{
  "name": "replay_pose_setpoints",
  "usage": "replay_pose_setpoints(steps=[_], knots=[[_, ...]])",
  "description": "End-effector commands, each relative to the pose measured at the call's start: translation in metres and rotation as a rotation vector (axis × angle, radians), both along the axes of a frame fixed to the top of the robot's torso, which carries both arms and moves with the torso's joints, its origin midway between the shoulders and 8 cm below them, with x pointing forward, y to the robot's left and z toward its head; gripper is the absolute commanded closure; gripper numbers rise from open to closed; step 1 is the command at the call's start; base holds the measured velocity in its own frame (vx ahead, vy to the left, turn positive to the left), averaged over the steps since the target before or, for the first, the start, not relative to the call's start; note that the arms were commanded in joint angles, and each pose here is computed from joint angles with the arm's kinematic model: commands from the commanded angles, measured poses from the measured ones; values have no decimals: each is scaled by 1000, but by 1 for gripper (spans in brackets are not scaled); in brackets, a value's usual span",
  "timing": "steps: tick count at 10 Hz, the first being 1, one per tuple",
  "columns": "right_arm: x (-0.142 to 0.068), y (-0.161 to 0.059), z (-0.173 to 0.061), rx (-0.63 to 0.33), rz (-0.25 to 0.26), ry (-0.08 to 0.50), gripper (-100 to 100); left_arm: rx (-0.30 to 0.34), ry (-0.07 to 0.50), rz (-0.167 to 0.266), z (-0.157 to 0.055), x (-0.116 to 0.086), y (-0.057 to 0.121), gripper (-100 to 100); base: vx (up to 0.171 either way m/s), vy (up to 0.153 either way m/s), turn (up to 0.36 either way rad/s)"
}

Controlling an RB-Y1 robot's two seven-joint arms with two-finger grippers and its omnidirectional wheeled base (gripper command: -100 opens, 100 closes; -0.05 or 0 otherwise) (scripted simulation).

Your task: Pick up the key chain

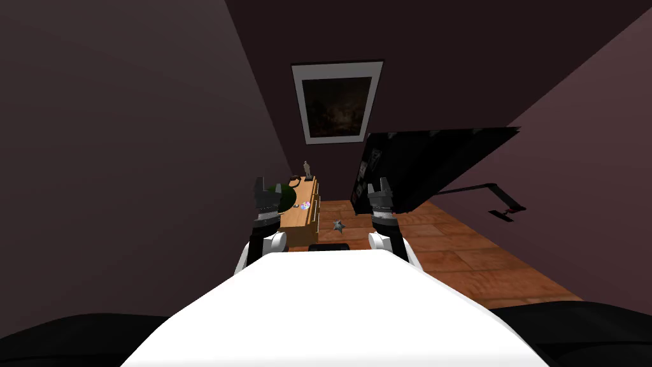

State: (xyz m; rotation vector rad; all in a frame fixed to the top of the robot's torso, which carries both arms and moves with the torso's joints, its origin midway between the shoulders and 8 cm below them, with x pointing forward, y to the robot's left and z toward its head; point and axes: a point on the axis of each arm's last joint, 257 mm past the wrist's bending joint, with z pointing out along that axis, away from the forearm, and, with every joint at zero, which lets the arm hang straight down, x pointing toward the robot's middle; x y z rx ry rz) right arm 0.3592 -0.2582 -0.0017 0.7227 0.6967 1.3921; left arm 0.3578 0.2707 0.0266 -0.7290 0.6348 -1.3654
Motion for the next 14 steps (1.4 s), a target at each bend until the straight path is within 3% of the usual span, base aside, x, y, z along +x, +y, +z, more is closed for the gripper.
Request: replay_pose_setpoints(steps=[1,4,5,7,8,10,13,14], knots=[[0,0,0,0,0,0,0,37,22,-12,-4,3,-1,-100,-9,-12,-48],[0,0,0,0,0,0,0,105,99,-20,-20,15,4,-100,-23,-48,-103],[0,0,0,0,0,0,0,110,100,-22,-20,15,4,-100,-15,-45,-41],[0,0,0,0,0,0,0,151,174,-14,-35,26,15,-100,-25,-48,-130],[0,0,0,0,0,0,0,150,175,-14,-36,26,15,-100,-20,-44,-52],[0,0,0,0,0,0,0,181,255,5,-53,36,32,-100,-19,-63,-162],[0,0,0,0,0,0,0,189,316,22,-66,42,44,-100,-19,-52,-79],[0,0,0,0,0,0,0,196,360,37,-76,46,56,-100,-15,-48,-165]])
